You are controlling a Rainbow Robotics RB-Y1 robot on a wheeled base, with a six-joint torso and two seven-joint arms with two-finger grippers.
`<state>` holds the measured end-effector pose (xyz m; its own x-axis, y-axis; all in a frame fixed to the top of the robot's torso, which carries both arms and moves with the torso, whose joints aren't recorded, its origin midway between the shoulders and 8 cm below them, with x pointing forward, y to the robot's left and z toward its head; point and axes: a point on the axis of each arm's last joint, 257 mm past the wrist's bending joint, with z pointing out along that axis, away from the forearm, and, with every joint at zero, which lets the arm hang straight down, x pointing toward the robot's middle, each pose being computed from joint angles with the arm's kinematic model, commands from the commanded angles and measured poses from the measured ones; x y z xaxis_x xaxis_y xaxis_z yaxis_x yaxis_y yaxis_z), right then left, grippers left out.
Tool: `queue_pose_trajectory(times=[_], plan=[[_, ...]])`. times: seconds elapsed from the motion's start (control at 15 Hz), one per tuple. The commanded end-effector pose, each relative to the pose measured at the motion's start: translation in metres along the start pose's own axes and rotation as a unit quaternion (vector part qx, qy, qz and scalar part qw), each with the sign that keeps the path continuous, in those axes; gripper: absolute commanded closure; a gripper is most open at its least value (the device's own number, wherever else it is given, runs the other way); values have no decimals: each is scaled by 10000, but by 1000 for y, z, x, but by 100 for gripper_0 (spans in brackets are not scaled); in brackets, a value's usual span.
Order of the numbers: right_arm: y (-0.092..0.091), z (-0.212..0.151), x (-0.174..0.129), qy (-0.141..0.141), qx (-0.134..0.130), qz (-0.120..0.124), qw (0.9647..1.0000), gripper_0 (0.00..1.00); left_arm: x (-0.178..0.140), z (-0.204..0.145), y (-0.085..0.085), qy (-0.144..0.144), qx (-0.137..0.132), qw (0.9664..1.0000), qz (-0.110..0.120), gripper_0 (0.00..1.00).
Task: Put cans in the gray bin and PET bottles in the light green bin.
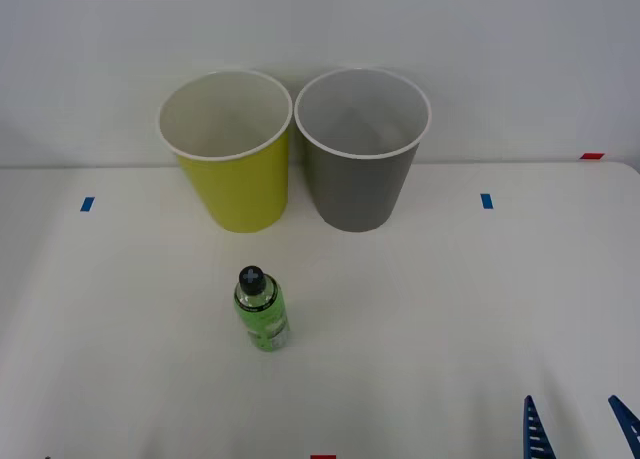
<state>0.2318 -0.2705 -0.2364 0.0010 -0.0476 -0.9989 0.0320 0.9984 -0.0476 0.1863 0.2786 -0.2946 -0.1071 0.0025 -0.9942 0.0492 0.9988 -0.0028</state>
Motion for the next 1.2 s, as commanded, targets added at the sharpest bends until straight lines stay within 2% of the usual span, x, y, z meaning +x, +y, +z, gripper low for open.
queue_pose_trajectory(times=[0.07, 0.2, 0.27, 0.47, 0.73, 0.93, 1.2], plan=[[0, 0, 0, 0, 0, 0, 10000, 17, -12, 17, -7, -251, 155, 9994, 151, 0], [0, 0, 0, 0, 0, 0, 10000, 17, -24, 30, -12, -468, 252, 9984, 195, 0], [0, 0, 0, 0, 0, 0, 10000, 16, -30, 37, -15, -569, 373, 9972, 295, 0], [0, 0, 0, 0, 0, 0, 10000, 16, -46, 53, -32, -806, 760, 9931, 370, 0], [0, 0, 0, 0, 0, 0, 10000, 17, -49, 69, -48, -821, 1233, 9879, 451, 0], [0, 0, 0, 0, 0, 0, 10000, 17, -49, 82, -58, -758, 1625, 9821, 576, 0], [0, 0, 0, 0, 0, 0, 10000, 17, -49, 93, -71, -735, 1958, 9750, 757, 0]])
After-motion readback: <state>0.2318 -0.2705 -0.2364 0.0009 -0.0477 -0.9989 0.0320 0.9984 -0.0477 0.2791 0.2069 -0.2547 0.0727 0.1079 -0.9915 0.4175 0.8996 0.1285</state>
